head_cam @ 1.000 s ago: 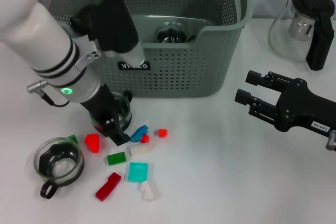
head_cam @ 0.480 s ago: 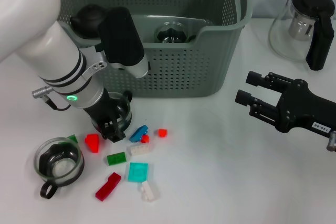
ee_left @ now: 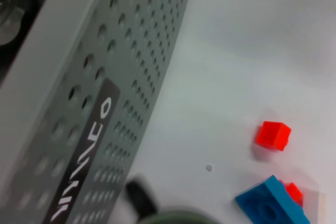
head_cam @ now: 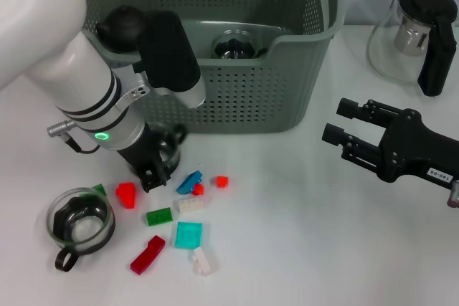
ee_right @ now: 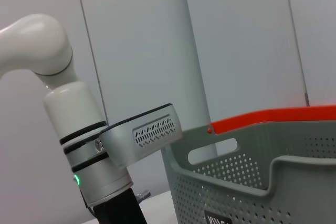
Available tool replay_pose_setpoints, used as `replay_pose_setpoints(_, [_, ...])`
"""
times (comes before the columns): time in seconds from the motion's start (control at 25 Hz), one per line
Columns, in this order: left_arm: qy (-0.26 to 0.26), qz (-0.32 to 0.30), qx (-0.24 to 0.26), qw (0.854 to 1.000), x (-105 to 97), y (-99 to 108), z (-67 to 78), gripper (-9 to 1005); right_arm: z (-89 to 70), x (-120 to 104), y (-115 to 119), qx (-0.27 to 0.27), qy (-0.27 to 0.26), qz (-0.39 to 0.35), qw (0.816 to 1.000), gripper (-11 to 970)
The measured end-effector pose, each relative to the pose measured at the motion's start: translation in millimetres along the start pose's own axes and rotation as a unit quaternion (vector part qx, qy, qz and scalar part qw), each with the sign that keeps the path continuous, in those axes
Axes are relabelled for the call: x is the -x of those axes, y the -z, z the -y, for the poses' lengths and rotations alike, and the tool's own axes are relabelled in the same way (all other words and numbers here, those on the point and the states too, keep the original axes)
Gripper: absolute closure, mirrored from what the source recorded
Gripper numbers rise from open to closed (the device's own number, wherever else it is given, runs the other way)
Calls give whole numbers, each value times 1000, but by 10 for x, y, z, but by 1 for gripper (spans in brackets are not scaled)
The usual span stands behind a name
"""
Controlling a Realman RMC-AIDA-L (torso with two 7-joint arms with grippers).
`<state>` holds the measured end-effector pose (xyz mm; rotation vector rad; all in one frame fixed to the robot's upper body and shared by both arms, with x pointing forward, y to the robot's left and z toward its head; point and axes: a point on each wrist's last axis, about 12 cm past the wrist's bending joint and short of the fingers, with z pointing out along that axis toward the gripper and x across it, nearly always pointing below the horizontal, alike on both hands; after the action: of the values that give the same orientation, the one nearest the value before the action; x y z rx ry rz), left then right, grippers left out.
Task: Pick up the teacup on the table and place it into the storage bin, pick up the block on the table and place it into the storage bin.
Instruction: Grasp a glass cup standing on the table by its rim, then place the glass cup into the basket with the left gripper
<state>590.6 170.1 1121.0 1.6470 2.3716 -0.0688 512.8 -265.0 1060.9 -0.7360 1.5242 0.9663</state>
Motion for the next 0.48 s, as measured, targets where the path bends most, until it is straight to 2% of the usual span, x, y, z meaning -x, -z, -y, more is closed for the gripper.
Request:
replay_pose_setpoints(0.16, [10, 2, -6, 1000, -12, 15, 5, 946, 3, 4, -2, 0, 1, 0, 1000, 376])
replay_pose_setpoints(0.36, [10, 4, -16, 1000, -5, 59, 25, 950, 6, 10, -10, 2, 1, 0, 1000, 376])
replay_pose_setpoints(0.48, [8, 25, -38, 999, 3, 224, 38, 953, 8, 12, -12, 2, 2, 0, 1000, 376])
